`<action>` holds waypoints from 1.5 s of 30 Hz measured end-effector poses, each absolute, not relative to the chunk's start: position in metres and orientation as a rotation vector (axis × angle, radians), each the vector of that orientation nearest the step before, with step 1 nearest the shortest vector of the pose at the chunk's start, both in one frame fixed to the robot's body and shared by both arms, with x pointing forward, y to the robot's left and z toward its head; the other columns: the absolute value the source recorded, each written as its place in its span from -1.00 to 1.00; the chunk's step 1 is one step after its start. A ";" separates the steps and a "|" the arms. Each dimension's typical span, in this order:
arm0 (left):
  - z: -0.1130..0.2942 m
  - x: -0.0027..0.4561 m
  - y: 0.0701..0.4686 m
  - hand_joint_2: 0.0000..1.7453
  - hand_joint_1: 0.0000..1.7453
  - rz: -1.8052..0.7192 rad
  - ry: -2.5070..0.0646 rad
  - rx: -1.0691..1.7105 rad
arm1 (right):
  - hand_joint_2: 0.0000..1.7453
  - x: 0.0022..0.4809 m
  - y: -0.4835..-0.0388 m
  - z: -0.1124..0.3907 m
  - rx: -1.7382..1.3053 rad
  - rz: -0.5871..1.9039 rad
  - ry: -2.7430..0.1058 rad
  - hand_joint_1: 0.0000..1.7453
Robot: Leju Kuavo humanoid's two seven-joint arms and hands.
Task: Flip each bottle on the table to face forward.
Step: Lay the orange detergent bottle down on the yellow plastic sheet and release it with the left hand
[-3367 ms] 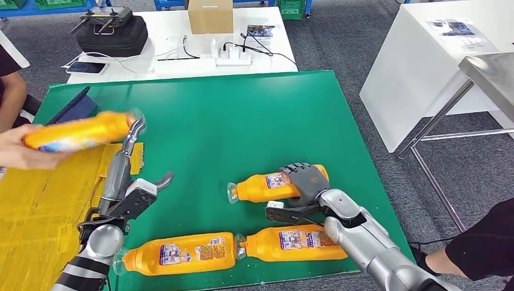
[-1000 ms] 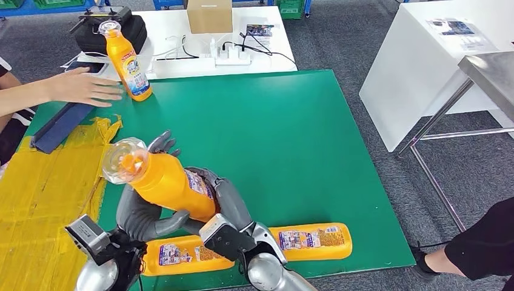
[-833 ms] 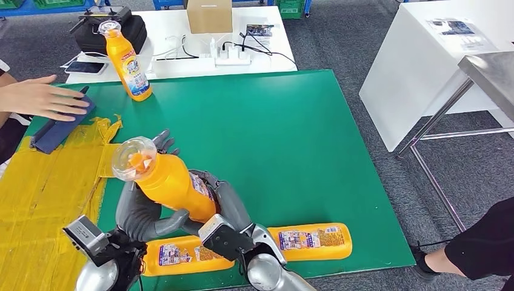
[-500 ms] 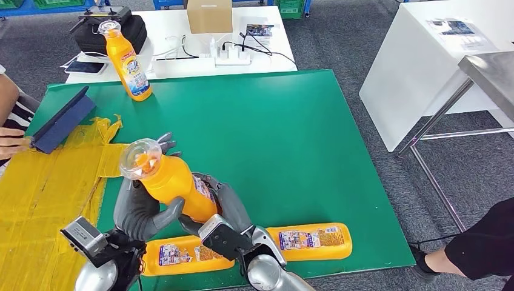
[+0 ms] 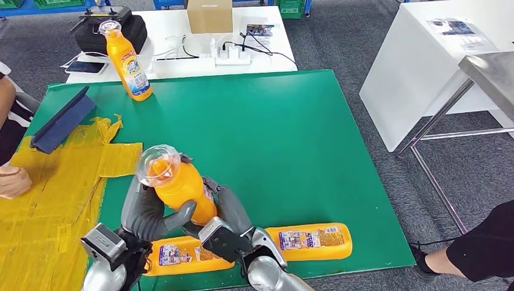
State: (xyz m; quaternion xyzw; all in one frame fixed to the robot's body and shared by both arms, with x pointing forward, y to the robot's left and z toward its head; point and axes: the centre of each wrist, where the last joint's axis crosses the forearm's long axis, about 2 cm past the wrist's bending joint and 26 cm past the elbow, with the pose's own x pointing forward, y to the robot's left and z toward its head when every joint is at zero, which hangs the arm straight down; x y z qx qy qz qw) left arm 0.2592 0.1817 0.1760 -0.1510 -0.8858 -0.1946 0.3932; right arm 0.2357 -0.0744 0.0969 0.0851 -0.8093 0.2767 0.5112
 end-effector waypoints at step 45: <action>0.161 0.332 0.343 1.00 1.00 -1.153 -1.585 1.441 | 1.00 0.223 -0.076 0.109 -0.301 1.291 -1.828 -1.00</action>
